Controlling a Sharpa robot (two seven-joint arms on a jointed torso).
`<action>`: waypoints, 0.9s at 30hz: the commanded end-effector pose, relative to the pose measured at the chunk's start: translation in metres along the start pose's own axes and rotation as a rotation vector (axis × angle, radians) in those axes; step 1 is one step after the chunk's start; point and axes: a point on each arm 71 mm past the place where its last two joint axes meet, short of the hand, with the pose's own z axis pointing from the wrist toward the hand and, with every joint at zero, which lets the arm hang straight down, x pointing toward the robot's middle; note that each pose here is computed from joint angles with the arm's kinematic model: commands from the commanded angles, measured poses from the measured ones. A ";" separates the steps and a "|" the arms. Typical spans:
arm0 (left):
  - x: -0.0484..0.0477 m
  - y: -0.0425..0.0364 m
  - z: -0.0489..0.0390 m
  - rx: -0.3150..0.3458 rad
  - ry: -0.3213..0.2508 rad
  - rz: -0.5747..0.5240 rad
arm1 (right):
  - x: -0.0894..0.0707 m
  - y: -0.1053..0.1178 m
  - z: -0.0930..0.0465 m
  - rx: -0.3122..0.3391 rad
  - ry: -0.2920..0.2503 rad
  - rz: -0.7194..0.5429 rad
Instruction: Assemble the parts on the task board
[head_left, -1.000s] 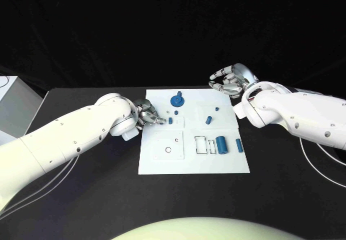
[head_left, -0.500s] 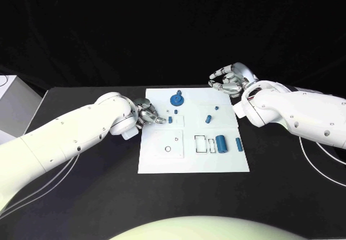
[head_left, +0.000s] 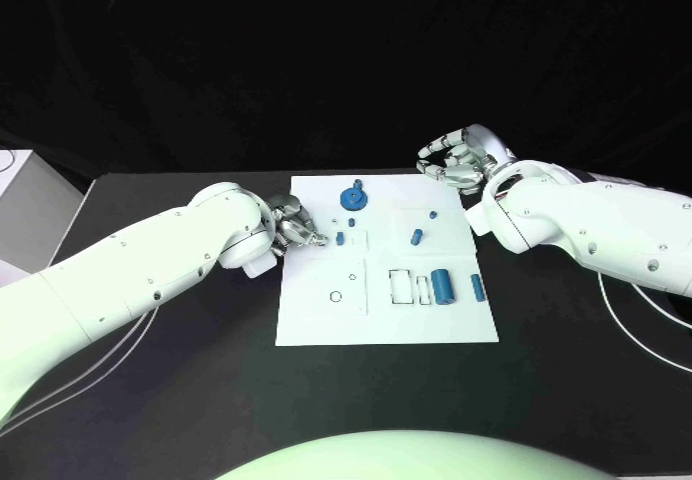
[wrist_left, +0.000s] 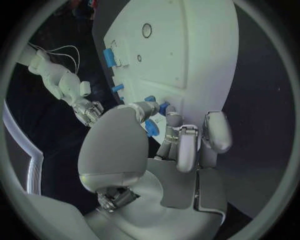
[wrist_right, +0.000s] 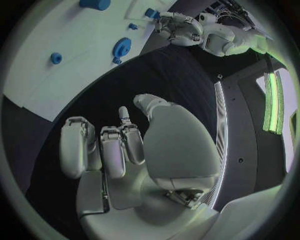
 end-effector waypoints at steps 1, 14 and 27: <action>0.0023 0.0008 0.0005 -0.005 0.012 -0.014 | 0.001 0.000 0.000 -0.008 0.014 -0.008; 0.0034 -0.0006 -0.0011 0.004 0.021 -0.046 | 0.003 -0.001 -0.001 -0.003 0.020 -0.008; 0.0001 0.0040 -0.0053 0.007 0.043 -0.078 | 0.004 -0.003 -0.001 0.003 0.029 -0.008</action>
